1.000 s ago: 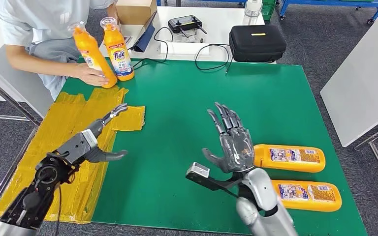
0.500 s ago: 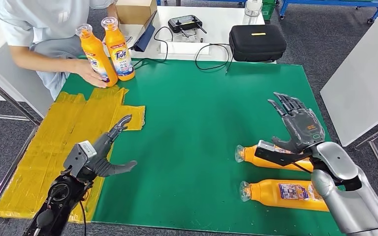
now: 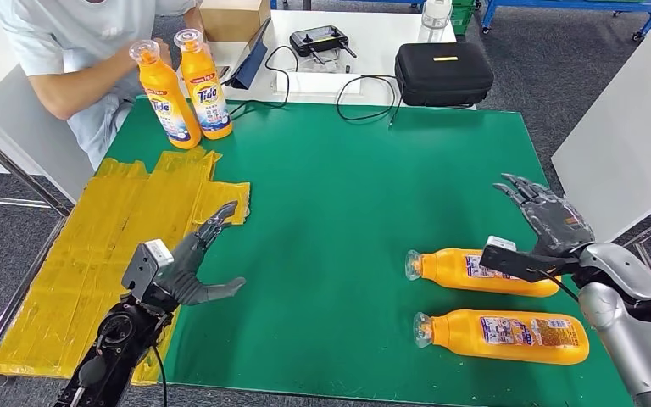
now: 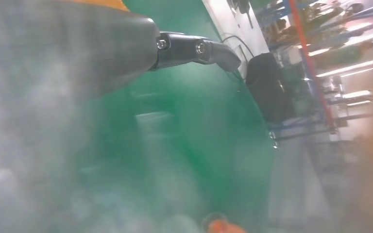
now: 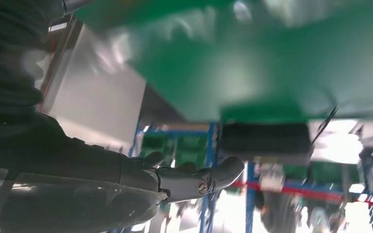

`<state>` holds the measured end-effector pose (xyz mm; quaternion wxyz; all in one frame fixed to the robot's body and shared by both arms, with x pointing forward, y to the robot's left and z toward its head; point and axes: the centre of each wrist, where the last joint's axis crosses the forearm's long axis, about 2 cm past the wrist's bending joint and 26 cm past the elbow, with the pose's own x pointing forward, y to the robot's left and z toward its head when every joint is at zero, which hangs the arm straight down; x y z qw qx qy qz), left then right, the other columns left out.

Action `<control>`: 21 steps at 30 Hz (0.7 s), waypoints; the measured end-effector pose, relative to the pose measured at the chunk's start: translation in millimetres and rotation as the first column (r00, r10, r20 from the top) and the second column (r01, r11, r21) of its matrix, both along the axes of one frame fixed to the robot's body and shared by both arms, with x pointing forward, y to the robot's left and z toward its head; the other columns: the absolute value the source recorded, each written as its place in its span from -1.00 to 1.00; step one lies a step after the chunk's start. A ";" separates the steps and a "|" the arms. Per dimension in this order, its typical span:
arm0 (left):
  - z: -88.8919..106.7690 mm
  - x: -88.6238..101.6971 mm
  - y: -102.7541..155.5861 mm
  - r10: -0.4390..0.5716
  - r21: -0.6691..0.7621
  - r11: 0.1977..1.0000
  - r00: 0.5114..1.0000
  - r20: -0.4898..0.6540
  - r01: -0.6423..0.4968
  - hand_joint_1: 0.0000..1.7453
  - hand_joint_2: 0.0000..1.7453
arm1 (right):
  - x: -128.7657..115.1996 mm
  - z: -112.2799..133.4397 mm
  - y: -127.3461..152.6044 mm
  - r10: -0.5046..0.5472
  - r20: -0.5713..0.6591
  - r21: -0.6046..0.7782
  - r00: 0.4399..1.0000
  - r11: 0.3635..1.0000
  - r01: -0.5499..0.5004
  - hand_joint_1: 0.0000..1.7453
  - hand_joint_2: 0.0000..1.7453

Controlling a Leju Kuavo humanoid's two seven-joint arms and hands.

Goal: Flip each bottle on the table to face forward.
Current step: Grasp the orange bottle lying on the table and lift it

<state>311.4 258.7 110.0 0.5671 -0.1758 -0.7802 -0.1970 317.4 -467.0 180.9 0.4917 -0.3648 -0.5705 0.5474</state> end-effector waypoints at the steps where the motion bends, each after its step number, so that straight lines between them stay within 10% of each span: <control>1: -0.7 0.9 0.0 -0.002 -0.004 1.000 1.000 -0.002 0.002 -1.00 1.00 | -1.4 0.6 -5.1 0.015 -0.030 0.017 0.999 1.000 -0.015 -1.00 1.00; 21: -10.2 9.1 -2.7 -0.013 -0.038 0.999 0.999 -0.041 0.012 -1.00 1.00 | -14.1 3.2 -46.5 0.016 -0.184 -0.004 0.983 1.000 -0.017 -1.00 1.00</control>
